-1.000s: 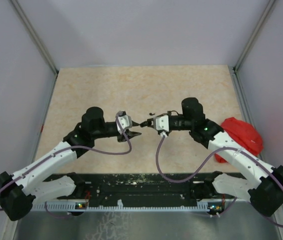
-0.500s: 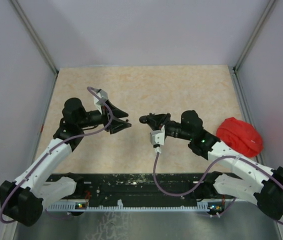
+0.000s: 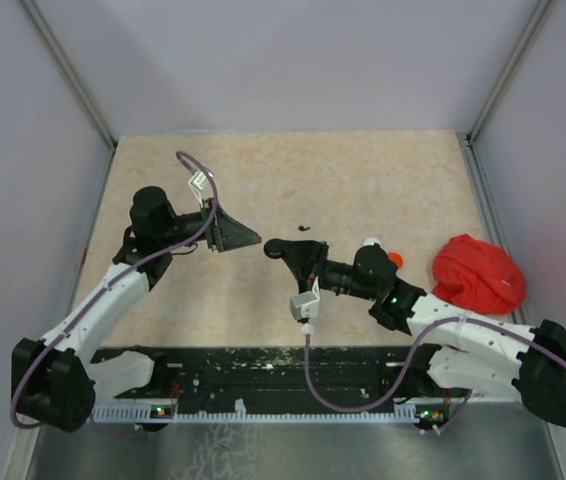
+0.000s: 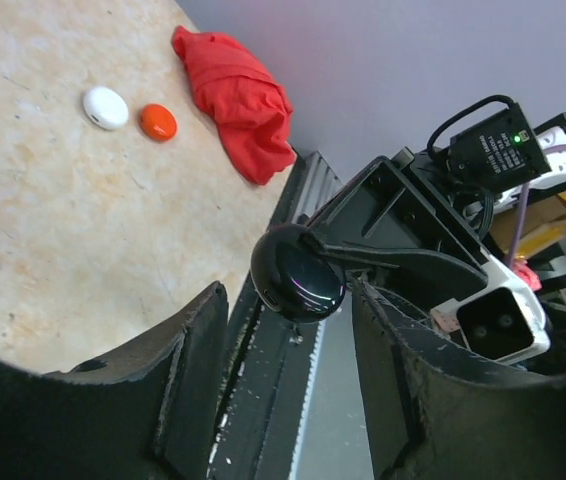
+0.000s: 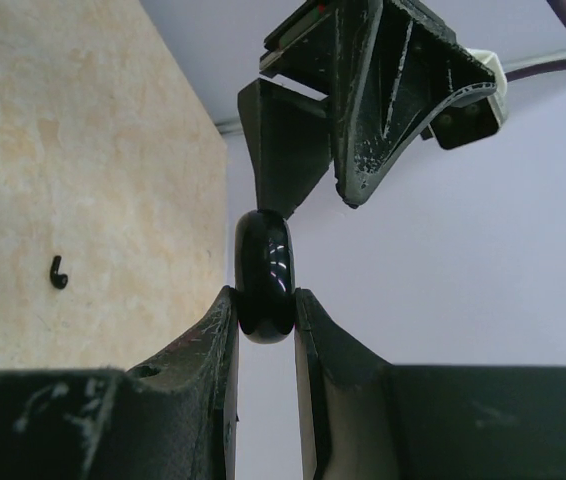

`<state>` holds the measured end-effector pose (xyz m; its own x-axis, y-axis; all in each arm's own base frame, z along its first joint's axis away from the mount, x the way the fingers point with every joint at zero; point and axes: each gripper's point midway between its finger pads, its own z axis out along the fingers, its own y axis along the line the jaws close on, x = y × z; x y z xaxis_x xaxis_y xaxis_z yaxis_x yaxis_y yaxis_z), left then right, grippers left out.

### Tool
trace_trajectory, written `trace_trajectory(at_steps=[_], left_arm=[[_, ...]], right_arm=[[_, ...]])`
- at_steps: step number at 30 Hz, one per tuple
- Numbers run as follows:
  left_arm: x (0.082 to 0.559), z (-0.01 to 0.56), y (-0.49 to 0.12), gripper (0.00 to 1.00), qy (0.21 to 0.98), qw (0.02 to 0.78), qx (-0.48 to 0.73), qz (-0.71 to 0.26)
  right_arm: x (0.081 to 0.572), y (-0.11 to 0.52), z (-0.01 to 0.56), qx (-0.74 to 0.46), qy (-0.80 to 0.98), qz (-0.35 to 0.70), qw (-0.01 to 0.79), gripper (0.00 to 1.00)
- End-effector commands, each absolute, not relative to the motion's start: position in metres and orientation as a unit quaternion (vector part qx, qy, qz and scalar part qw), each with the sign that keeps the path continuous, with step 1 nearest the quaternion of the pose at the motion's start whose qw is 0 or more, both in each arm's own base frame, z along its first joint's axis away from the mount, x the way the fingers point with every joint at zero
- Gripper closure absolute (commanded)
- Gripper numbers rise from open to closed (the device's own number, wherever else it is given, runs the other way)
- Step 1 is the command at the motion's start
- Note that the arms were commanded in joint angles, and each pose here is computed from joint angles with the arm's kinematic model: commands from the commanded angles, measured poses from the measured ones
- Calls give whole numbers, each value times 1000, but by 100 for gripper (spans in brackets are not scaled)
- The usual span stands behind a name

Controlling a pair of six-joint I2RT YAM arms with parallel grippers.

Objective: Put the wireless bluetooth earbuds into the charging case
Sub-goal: Pick up the charging case at the center of the board.

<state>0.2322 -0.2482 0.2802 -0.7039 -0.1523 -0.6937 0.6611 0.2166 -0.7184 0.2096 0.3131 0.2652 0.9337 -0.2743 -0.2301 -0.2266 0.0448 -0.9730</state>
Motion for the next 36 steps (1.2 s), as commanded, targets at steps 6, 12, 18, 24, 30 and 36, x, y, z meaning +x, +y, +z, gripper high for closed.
trace_trajectory(at_steps=[6,12,18,24,30,36], left_arm=[[219,298,-253,52,694,270,176,-644],[217,294,-255,57,694,246,173,-654],[216,281,-258,57,704,212,156,-660],[211,281,-261,63,698,199,162,-669],[206,283,-262,82,690,182,164,-681],[204,288,-262,99,679,175,162,-694]], right_arm=[[205,326,302,-654,120,-68,744,100],[204,330,299,-658,111,-76,741,100],[204,333,297,-659,107,-83,740,100],[204,335,293,-662,106,-85,737,100],[206,335,291,-664,102,-97,735,99],[207,333,285,-665,98,-109,732,84]])
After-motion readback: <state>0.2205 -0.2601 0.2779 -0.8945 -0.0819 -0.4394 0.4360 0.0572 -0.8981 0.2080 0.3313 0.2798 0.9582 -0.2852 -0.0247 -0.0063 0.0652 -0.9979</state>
